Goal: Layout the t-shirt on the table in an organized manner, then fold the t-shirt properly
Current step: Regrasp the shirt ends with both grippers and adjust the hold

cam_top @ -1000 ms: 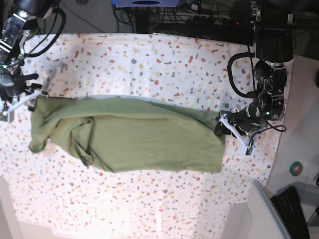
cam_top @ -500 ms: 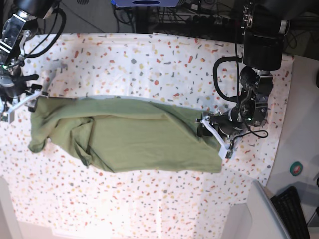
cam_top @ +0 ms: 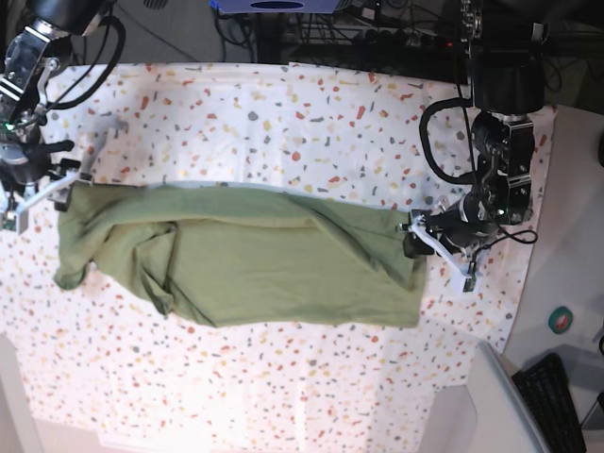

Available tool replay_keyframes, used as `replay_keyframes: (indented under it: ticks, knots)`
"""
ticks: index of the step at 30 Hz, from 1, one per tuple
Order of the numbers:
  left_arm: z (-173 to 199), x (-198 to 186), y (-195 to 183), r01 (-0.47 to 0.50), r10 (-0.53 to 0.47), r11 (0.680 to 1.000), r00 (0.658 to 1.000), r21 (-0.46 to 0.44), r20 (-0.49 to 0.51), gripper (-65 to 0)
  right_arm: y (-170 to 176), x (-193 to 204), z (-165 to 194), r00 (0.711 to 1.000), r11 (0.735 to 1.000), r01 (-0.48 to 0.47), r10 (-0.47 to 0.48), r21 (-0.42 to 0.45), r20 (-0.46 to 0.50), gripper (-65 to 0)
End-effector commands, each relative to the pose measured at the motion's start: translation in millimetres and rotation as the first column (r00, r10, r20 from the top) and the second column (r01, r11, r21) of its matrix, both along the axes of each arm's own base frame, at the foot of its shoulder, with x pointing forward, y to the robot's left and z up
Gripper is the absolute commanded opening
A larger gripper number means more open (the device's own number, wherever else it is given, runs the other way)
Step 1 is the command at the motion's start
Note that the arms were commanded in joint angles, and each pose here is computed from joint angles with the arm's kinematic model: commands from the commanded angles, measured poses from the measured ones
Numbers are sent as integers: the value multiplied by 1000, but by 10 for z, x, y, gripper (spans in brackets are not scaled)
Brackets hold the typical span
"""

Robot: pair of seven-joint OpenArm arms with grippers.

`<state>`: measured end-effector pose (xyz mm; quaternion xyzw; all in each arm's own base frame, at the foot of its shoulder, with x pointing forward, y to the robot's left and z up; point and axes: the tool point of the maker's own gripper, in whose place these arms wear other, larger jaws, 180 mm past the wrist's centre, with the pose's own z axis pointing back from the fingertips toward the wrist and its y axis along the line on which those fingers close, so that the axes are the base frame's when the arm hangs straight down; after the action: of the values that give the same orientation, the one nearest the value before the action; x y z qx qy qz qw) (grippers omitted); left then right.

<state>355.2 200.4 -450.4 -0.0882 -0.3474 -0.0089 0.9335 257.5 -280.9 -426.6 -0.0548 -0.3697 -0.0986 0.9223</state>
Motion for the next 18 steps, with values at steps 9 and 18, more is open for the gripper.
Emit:
replay_keyframes:
  ticks: [9,18]
  knots:
    - [254,279,-5,4,-4,1000,996,-9,89,-304,-25,120,15,1000,1000,1,-2,8,27,-344]
    - [170,450,26,-23,25,999,999,-36,48,-304,-31,119,20,1000,1000,3,-3,7,28,-344]
